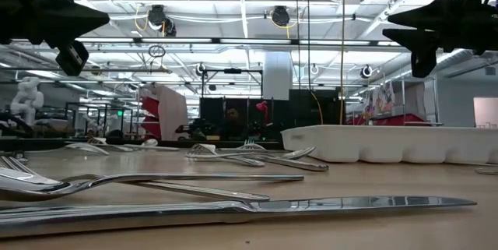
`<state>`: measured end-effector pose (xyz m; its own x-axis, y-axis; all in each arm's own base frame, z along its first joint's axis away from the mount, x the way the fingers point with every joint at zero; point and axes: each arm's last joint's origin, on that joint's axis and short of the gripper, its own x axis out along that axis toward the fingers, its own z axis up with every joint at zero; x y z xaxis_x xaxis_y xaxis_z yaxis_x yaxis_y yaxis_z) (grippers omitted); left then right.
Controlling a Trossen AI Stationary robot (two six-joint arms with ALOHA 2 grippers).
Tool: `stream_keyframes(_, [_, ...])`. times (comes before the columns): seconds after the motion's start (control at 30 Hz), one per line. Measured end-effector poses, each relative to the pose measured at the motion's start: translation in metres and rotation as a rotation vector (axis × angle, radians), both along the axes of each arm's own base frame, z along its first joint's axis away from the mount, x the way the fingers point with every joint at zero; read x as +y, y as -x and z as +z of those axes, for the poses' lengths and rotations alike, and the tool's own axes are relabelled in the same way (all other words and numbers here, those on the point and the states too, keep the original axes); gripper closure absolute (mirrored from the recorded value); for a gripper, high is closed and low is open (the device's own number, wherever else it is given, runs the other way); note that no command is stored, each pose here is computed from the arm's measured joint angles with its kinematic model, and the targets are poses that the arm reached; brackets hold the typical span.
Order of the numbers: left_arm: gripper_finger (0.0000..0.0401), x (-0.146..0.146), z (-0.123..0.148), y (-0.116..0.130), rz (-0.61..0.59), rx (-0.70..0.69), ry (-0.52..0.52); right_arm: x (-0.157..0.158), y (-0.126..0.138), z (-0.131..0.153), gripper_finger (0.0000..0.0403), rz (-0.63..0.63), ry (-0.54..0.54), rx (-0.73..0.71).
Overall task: Sort silverware
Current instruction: Put the silver knife into the white silverware tray
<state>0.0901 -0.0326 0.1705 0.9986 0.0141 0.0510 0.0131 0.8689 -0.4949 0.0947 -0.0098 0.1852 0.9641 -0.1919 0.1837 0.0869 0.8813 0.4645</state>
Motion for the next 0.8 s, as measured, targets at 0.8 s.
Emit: stream_keyframes(0.8, [0.0386, 0.007, 0.01, 0.001, 0.215, -0.083, 0.02, -0.001, 0.005, 0.016, 0.0287, 0.016, -0.262, -0.232])
